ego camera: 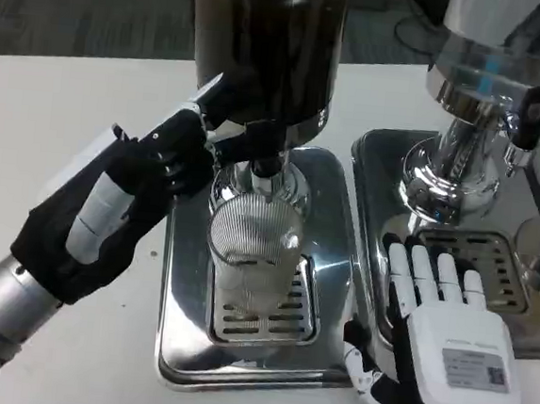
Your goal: Grasp the cup under the faucet to collect the drink, then remove the cup.
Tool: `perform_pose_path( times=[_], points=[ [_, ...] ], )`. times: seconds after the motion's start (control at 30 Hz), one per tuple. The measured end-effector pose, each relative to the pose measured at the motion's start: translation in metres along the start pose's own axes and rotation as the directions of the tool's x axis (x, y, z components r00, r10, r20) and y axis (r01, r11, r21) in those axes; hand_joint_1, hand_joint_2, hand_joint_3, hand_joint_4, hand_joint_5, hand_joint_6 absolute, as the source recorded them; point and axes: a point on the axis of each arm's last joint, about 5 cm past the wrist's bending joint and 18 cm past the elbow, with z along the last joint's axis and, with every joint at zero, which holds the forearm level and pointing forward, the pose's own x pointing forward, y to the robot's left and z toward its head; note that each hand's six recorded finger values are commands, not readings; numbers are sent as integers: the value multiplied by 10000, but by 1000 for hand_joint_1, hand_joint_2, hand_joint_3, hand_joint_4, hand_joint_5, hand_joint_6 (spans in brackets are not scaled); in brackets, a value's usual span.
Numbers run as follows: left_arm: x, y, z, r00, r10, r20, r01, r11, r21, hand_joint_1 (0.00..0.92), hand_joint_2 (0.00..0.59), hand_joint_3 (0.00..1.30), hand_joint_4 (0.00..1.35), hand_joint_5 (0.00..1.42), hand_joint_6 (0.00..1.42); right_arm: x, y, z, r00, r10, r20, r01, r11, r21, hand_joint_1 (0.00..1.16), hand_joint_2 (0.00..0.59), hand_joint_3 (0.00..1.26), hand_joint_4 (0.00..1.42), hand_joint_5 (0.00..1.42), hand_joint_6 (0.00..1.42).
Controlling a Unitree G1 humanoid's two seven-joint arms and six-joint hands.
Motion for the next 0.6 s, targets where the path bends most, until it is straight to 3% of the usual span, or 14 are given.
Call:
perform_pose_path(
  times=[0.33, 0.43, 0.5, 0.6],
  points=[
    [82, -33, 87, 9988, -473, -92, 479, 9939, 991, 0, 87, 120, 0, 165, 121, 0, 4, 0, 10000, 29, -51, -29, 10000, 56, 287, 421, 0, 0, 0, 0],
    [79, -17, 149, 9981, -585, -195, 612, 9786, 1964, 0, 91, 139, 0, 143, 97, 1, 5, -2, 10000, 31, -60, -31, 10000, 51, 288, 420, 0, 0, 0, 0],
    [79, -21, 183, 9974, -664, -267, 712, 9601, 2705, 0, 92, 139, 0, 138, 93, 5, 4, -9, 9999, 35, -112, -34, 9999, 112, 288, 420, 0, 0, 0, 0],
    [66, -51, 239, 9968, -706, -368, 795, 9042, 4196, 0, 93, 134, 0, 128, 77, 9, 3, -13, 9999, 43, -142, -41, 9999, 162, 288, 419, 0, 0, 0, 0]
  ],
)
